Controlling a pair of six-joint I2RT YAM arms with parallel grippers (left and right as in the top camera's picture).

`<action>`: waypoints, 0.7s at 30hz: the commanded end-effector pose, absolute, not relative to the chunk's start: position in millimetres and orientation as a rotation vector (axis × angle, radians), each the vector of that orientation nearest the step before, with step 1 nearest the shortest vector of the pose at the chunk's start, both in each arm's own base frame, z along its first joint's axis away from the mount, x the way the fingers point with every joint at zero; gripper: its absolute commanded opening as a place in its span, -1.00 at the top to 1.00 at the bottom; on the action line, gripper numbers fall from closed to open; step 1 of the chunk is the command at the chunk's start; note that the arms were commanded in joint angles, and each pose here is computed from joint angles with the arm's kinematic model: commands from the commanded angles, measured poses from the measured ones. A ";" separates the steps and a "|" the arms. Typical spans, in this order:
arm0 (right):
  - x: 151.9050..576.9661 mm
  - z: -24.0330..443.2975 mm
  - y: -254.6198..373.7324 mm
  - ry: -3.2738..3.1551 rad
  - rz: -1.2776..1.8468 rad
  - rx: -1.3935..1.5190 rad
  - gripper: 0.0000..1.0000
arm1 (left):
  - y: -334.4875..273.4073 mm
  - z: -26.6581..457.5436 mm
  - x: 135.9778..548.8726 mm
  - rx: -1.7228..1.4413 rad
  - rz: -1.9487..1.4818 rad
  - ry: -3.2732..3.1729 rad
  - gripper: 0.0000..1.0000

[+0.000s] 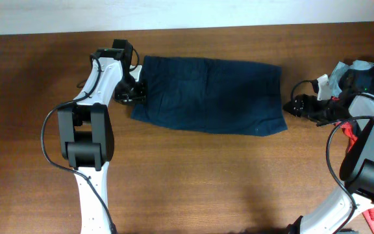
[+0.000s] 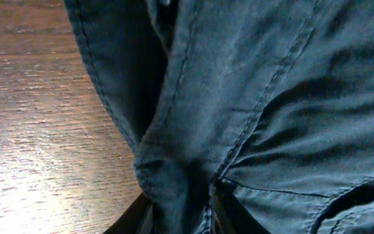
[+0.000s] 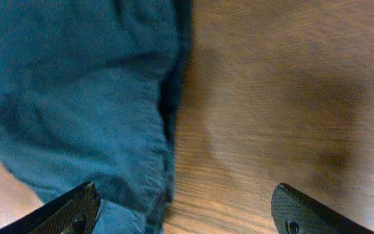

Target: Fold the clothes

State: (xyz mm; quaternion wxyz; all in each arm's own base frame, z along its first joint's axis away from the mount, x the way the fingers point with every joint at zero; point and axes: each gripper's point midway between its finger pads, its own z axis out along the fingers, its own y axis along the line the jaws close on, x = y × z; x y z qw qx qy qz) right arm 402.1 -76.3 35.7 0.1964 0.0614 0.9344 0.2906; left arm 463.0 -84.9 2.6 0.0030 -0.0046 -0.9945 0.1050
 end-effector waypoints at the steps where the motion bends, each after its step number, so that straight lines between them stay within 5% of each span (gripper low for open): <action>1: 408.7 48.7 -56.0 2.509 0.967 0.101 -0.79 | -81.3 -7.8 454.5 -0.011 0.296 -3.086 0.45; 21: 432.3 8.8 -28.6 2.594 0.712 -0.178 -0.69 | -83.8 -7.7 449.5 -0.018 0.291 -3.067 0.45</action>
